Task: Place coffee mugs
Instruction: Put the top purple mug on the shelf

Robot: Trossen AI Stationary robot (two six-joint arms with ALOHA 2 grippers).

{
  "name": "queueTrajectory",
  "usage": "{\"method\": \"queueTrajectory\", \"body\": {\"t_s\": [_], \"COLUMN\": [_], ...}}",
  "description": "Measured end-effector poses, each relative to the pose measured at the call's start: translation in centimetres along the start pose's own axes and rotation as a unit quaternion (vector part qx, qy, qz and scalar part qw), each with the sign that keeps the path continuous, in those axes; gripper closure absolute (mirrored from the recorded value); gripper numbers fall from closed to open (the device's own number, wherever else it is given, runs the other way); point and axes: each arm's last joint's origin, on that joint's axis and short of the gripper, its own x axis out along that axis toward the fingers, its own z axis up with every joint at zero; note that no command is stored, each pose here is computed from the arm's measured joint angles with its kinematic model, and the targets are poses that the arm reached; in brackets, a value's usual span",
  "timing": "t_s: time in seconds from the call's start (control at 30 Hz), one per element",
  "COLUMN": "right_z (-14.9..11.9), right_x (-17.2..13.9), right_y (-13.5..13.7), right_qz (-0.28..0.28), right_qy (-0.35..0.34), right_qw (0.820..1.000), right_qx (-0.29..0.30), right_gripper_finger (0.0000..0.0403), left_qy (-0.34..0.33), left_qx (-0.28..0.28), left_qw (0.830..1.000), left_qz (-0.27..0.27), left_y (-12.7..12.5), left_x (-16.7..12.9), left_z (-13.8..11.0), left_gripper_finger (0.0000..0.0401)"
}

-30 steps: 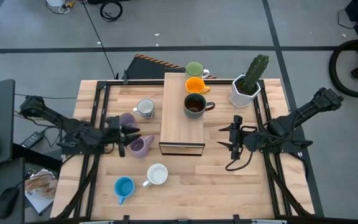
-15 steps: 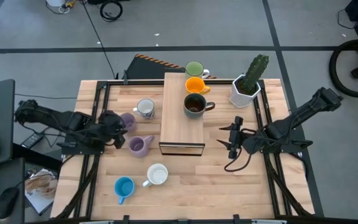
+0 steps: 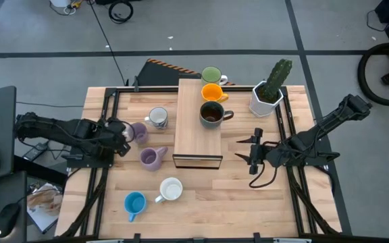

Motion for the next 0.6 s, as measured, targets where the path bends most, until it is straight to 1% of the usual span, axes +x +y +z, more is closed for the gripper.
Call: {"method": "queueTrajectory", "body": {"t_s": [0.07,0.13,0.3,0.43,0.6], "right_z": [0.2,0.4,0.8,1.1,1.1], "right_x": [0.0,0.0,0.0,0.0,-0.1], "right_y": [0.0,0.0,0.0,0.0,0.1], "right_qz": [0.002,0.004,0.004,0.004,0.016], "right_qy": [-0.007,-0.015,-0.031,-0.044,-0.047], "right_qw": [1.0,1.0,0.999,0.999,0.999], "right_qx": [0.001,-0.001,-0.004,-0.007,-0.008], "right_gripper_finger": [0.0169,0.0172,0.0176,0.0179,0.0183], "left_qy": [0.001,0.014,0.06,0.118,0.182], "left_qx": [-0.014,-0.012,-0.009,0.011,0.044], "left_qw": [1.0,1.0,0.998,0.993,0.981], "left_qz": [0.008,0.011,-0.004,-0.023,-0.042], "left_y": [0.2,0.5,0.8,0.8,0.8], "left_x": [0.2,0.4,1.3,2.5,4.0], "left_z": [0.3,0.5,1.3,2.1,2.8], "left_gripper_finger": [0.0261,0.0261,0.0262,0.0262,0.0262]}}
